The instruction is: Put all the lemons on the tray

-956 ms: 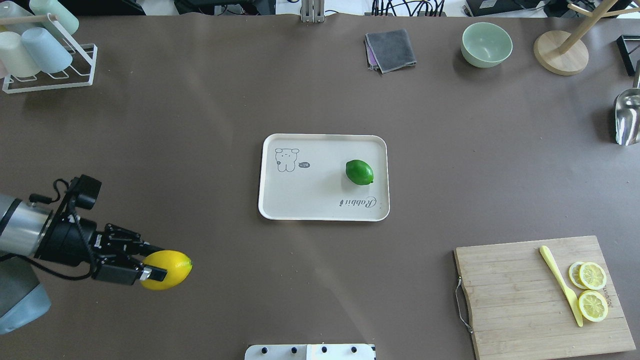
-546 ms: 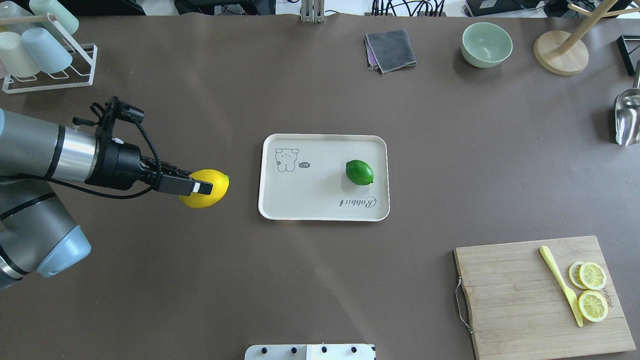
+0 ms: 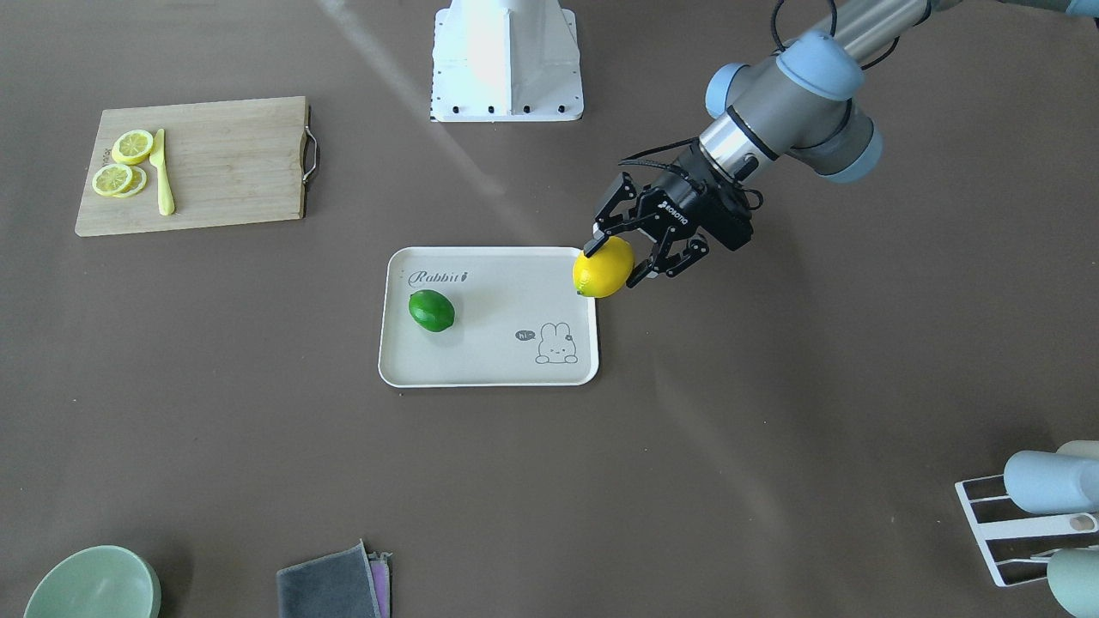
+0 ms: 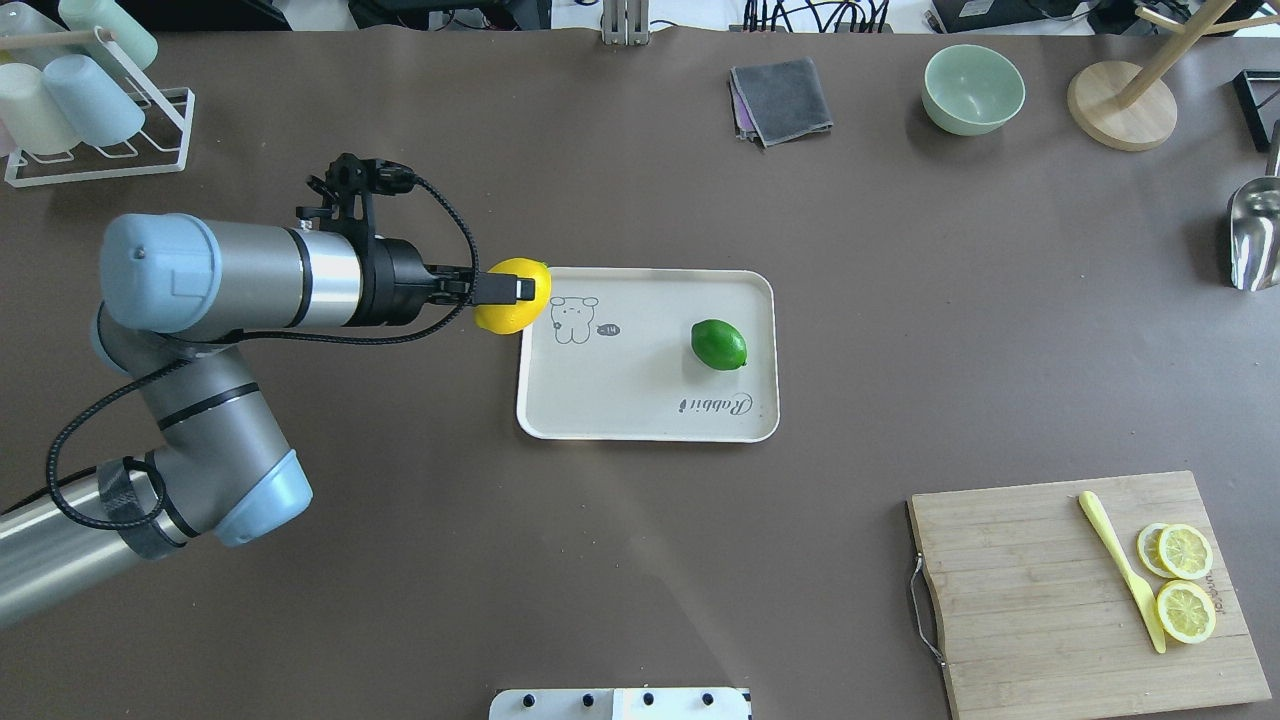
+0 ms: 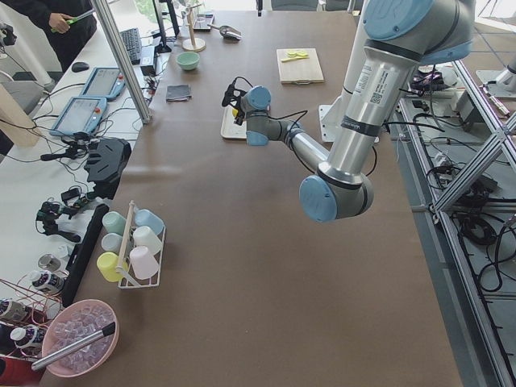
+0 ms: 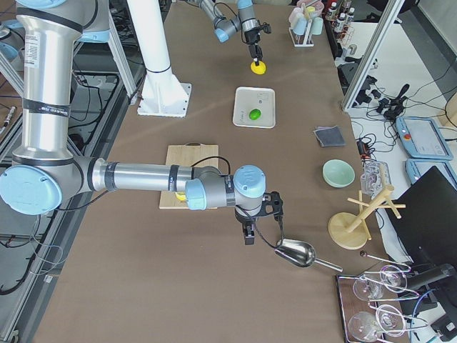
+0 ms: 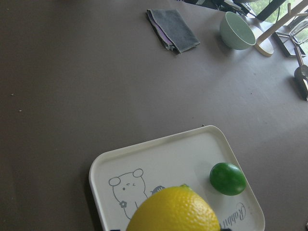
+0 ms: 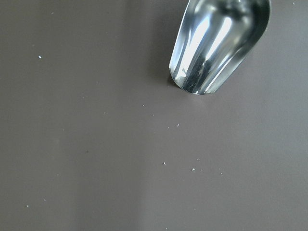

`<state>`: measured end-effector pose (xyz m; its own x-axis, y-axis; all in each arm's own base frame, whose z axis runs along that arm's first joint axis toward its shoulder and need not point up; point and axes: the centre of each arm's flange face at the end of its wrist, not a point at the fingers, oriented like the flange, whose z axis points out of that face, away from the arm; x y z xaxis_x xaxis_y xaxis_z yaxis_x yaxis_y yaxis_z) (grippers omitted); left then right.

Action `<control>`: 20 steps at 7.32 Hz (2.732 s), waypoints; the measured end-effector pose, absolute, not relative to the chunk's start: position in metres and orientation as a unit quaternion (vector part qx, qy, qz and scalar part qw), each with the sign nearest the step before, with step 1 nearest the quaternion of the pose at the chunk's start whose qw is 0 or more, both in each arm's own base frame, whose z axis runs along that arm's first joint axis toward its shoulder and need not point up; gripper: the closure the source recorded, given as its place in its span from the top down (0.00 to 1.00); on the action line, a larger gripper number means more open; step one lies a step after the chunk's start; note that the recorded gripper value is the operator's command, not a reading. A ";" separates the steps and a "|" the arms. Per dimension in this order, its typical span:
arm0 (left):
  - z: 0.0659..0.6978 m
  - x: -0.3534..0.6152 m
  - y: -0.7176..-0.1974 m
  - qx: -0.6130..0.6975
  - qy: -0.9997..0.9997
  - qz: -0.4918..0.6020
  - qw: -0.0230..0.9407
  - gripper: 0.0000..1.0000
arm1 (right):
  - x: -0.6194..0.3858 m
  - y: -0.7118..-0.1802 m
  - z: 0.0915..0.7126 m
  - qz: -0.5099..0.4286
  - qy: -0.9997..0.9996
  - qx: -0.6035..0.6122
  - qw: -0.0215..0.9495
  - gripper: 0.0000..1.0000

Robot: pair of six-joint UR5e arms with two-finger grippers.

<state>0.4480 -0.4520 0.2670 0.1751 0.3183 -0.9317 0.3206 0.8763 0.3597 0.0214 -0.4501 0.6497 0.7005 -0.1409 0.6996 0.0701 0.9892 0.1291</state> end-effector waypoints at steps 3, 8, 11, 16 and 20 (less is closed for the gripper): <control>0.256 0.529 -0.429 0.264 0.627 -0.045 0.731 0.00 | 0.022 -0.452 0.647 -0.058 -0.383 0.049 0.921 1.00; 0.241 0.555 -0.455 0.295 0.586 -0.026 0.754 0.99 | 0.022 -0.457 0.642 -0.059 -0.384 0.054 0.920 1.00; 0.246 0.476 -0.532 0.283 0.558 -0.024 0.780 0.99 | 0.021 -0.460 0.641 -0.059 -0.387 0.054 0.919 1.00; 0.383 0.196 -0.633 0.288 0.464 0.045 0.837 0.99 | 0.021 -0.460 0.647 -0.045 -0.385 0.035 0.921 1.00; 0.513 0.041 -0.588 0.236 0.451 0.012 0.861 0.98 | 0.021 -0.466 0.647 -0.044 -0.384 0.035 0.921 1.00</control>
